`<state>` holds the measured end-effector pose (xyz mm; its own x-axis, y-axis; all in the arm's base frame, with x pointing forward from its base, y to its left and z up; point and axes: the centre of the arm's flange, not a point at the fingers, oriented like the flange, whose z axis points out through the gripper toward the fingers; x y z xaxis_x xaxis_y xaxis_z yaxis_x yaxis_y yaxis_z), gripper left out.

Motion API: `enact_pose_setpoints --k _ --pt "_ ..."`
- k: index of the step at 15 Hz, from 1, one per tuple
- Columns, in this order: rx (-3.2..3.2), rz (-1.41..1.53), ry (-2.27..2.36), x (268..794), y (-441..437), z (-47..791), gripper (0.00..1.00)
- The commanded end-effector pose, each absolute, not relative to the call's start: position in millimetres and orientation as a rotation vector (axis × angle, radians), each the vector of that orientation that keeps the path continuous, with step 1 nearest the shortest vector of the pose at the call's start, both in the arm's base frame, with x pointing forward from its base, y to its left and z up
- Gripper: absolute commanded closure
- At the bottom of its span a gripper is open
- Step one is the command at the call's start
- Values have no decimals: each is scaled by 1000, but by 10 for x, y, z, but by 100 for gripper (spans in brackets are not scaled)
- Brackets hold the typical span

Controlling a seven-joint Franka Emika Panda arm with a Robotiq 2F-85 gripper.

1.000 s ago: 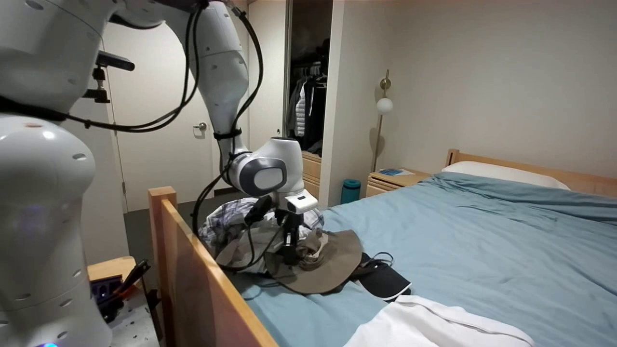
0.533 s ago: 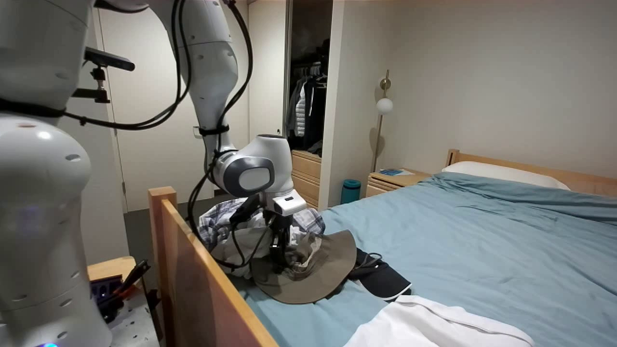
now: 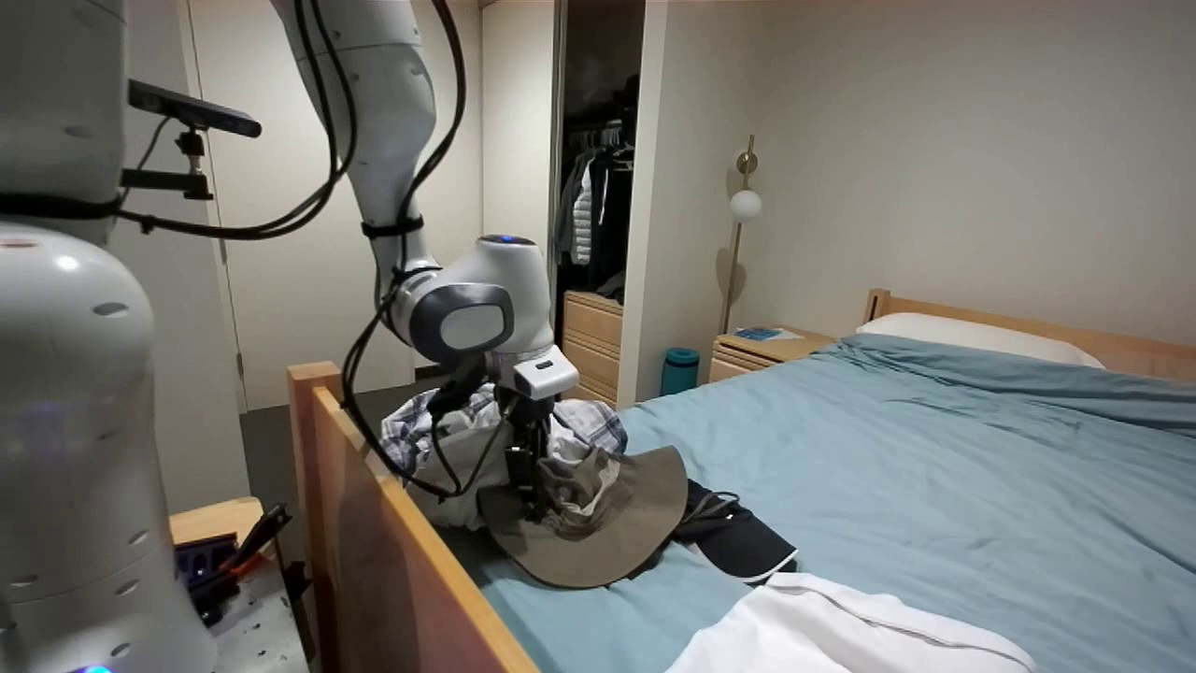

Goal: Move the grey hat forward

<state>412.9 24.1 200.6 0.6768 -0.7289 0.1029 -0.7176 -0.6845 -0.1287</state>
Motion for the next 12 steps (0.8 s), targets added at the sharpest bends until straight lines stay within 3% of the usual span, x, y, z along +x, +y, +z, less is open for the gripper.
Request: enact_pose_setpoints --k 1,5,6,12 --pt "-2754 -353 1245 3686 625 2650 0" --pt "-2649 -569 1297 3754 767 3132 0" --pt "-2680 -463 1245 4146 520 2708 0" --pt "-2637 -544 1258 4159 453 3019 0"
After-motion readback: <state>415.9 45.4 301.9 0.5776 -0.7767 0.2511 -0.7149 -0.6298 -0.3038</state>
